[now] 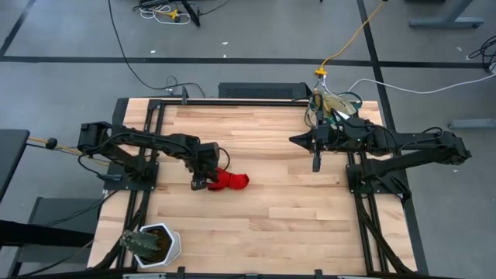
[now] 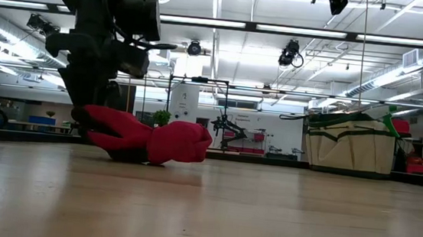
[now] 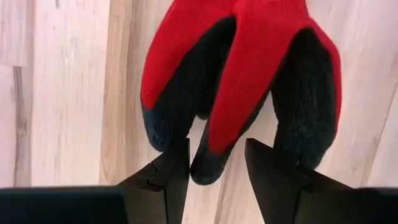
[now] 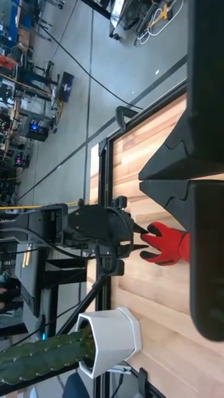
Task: Pick & Place Garden tools in Gardening bag
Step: Put the red gloves scissors into the gardening bag
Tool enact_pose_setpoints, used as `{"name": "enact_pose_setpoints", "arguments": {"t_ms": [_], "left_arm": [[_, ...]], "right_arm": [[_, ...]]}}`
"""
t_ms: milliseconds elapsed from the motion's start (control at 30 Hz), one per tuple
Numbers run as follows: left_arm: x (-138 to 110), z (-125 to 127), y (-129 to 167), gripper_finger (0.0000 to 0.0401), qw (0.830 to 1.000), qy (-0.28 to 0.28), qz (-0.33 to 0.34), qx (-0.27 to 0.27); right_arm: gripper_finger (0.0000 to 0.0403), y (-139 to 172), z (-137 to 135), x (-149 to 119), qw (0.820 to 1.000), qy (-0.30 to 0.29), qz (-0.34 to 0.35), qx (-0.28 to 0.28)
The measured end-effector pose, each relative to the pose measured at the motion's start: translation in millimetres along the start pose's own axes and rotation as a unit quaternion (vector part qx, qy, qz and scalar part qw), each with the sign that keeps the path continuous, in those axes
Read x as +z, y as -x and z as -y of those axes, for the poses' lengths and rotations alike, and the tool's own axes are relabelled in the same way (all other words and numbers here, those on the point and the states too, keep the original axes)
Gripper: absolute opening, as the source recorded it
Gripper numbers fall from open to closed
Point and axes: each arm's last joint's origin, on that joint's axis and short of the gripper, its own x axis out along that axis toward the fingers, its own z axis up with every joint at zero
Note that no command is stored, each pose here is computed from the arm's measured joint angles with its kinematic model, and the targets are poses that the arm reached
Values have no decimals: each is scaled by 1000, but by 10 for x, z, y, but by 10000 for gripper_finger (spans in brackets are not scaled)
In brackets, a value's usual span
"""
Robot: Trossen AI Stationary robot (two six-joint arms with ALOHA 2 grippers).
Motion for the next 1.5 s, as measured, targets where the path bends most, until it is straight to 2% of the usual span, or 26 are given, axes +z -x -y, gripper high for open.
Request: {"name": "enact_pose_setpoints", "arguments": {"t_ms": [433,1033,1333,1500], "left_arm": [[8,-11,0,157,1000,0,4,0],[8,-4,0,49,1000,1,3,-14],[8,-2,2,14,1000,1,3,-16],[8,6,2,11,1000,-2,2,-30]], "right_arm": [[0,0,0,-5,1000,0,-3,0],[0,0,-1,-4,1000,0,-2,0],[0,0,-1,-4,1000,0,-2,0],[0,0,-1,-4,1000,1,-2,0]]}}
